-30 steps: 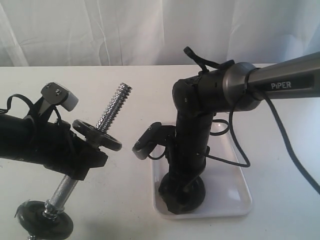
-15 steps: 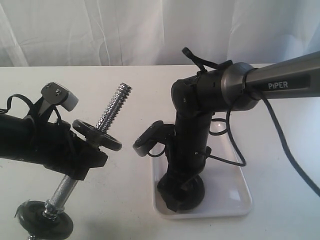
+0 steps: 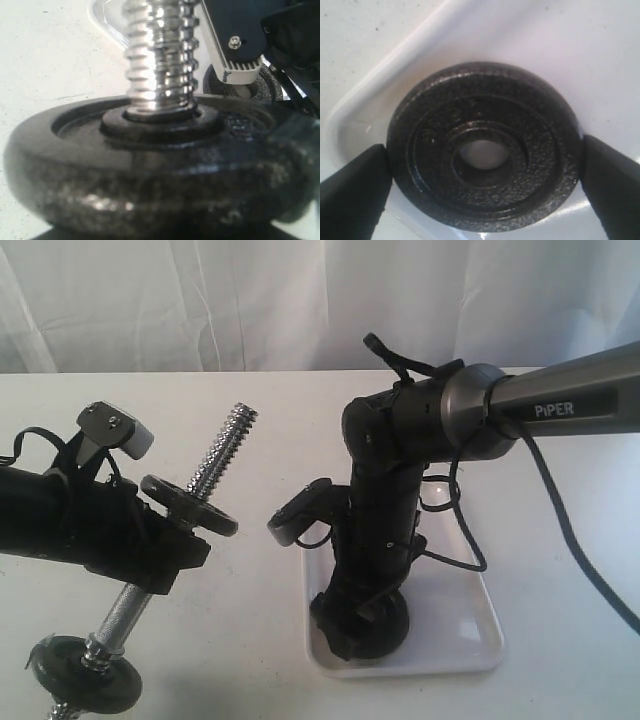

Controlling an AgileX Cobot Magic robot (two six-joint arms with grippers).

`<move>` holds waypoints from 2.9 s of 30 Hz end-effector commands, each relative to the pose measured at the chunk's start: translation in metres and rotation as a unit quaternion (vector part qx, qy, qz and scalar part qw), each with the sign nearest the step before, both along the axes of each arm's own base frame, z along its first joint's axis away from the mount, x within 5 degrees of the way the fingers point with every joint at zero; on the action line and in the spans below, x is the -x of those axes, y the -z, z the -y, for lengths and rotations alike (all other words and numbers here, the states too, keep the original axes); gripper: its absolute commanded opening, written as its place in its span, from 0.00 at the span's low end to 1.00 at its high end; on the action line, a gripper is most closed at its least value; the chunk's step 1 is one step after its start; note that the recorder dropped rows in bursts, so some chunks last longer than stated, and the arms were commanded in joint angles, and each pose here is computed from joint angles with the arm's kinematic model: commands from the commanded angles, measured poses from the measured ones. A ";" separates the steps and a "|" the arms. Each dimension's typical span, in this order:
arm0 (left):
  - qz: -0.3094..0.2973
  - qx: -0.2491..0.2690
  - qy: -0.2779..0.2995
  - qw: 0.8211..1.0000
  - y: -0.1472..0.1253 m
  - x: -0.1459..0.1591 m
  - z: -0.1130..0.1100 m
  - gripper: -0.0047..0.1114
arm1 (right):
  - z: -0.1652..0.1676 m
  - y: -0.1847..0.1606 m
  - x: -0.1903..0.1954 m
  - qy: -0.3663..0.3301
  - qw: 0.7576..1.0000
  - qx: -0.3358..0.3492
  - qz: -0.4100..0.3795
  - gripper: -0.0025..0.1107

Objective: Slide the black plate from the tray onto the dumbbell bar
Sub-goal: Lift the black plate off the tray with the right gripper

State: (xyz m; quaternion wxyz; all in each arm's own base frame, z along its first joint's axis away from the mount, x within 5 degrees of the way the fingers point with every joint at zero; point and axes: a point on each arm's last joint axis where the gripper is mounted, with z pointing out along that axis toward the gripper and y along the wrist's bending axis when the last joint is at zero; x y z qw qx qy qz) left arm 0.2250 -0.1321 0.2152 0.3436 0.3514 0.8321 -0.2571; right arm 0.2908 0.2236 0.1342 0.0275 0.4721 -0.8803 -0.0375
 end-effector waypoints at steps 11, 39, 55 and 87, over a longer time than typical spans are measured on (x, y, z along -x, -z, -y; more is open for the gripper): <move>0.015 0.047 0.001 0.999 -0.019 0.002 0.004 0.04 | 0.056 -0.012 -0.017 0.081 0.991 -0.068 -0.085 0.02; 0.022 0.014 0.025 0.999 -0.014 0.003 0.003 0.04 | 0.098 -0.071 -0.066 0.216 0.907 -0.344 -0.111 0.02; 0.021 0.016 0.056 0.998 -0.014 0.007 0.005 0.04 | 0.094 -0.132 -0.054 0.199 0.878 -0.431 -0.053 0.02; 0.038 0.011 0.100 0.994 -0.015 0.011 0.007 0.04 | 0.098 -0.160 -0.022 0.179 0.874 -0.452 -0.026 0.02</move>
